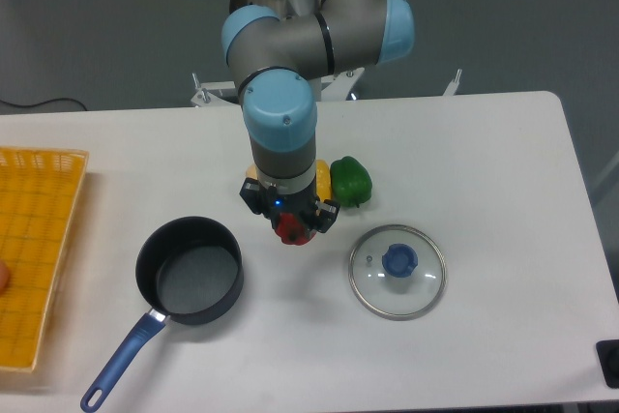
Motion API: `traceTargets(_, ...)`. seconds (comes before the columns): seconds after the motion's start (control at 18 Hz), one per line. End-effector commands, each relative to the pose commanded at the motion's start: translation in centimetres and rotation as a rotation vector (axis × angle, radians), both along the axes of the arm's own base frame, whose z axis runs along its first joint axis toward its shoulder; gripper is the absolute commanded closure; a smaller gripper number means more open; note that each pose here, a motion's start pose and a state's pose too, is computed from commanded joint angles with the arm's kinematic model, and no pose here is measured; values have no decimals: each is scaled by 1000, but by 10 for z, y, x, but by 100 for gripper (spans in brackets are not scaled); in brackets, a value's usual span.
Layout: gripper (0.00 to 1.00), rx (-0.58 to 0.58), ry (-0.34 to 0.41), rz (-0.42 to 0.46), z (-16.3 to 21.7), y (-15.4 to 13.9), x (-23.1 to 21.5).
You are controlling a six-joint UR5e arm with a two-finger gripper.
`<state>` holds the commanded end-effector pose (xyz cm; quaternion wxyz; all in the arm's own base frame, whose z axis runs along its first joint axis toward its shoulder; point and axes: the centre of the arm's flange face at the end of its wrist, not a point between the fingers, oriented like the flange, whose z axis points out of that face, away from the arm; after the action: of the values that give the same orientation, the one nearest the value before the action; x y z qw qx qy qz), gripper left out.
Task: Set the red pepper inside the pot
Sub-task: 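Lift the grasped red pepper up from beside the yellow pepper, then carry the red pepper over the dark blue saucepan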
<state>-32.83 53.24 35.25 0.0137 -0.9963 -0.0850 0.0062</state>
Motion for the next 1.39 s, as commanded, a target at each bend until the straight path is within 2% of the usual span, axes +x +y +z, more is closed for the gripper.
traceTargets(0.33,62,2,2,-3,2,2,1)
traceTargets(0.67,62,11,13,-32,13,8,20)
traceTargets(0.83,62,20,26,-73,26,23,39)
traceTargets(0.94,62,0,8,-101,28,32,54)
traceTargets(1.11,62,-13,4,-141,19,51,79)
traceTargets(1.39,62,-29,-8,-170,4,63,93)
